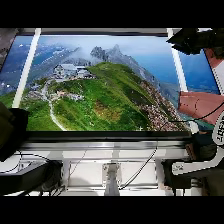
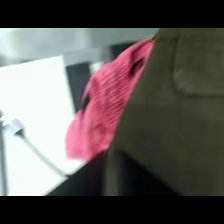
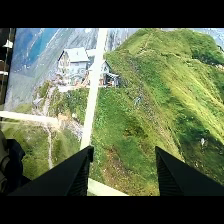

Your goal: Fold the clothes and pants, and hang the long-sleeved shirts on hangers.

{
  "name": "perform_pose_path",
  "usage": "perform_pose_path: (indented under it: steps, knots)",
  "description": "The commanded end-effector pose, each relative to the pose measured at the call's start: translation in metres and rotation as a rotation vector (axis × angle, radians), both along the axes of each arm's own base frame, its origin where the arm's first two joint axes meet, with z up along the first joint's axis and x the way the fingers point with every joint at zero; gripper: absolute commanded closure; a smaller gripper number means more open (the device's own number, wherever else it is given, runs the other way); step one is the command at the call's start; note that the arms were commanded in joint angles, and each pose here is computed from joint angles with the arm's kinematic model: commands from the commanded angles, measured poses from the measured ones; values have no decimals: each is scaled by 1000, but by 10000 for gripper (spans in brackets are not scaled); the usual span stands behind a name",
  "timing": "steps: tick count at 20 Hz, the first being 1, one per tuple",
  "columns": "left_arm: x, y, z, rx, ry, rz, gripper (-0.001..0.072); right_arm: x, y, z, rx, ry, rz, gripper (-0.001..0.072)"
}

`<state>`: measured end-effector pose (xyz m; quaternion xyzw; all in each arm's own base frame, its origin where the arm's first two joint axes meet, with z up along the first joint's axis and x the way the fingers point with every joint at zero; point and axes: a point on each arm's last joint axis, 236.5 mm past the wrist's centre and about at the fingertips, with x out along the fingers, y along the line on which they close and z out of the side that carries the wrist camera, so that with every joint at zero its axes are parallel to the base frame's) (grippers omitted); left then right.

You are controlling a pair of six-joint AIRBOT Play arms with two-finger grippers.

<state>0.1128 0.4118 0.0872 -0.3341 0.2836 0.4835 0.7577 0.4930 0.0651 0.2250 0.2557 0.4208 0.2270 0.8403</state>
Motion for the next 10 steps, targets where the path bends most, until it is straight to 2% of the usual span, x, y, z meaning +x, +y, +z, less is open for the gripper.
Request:
perform_pose_path:
  steps: [1,7,9,10]
  knots:
    - [8,22,26,51,-284,21,-13,0,0,0,-4,-3,1,261]
    - [19,13,-43,-192,-325,-6,-3,-6,-2,-8,-30,30,14,261]
    - [25,14,-49,-195,-346,-44,2,-7,-2,-8,-30,31,15,261]
    - [27,15,-50,-180,-339,-68,60,-7,-2,-8,-29,31,15,261]
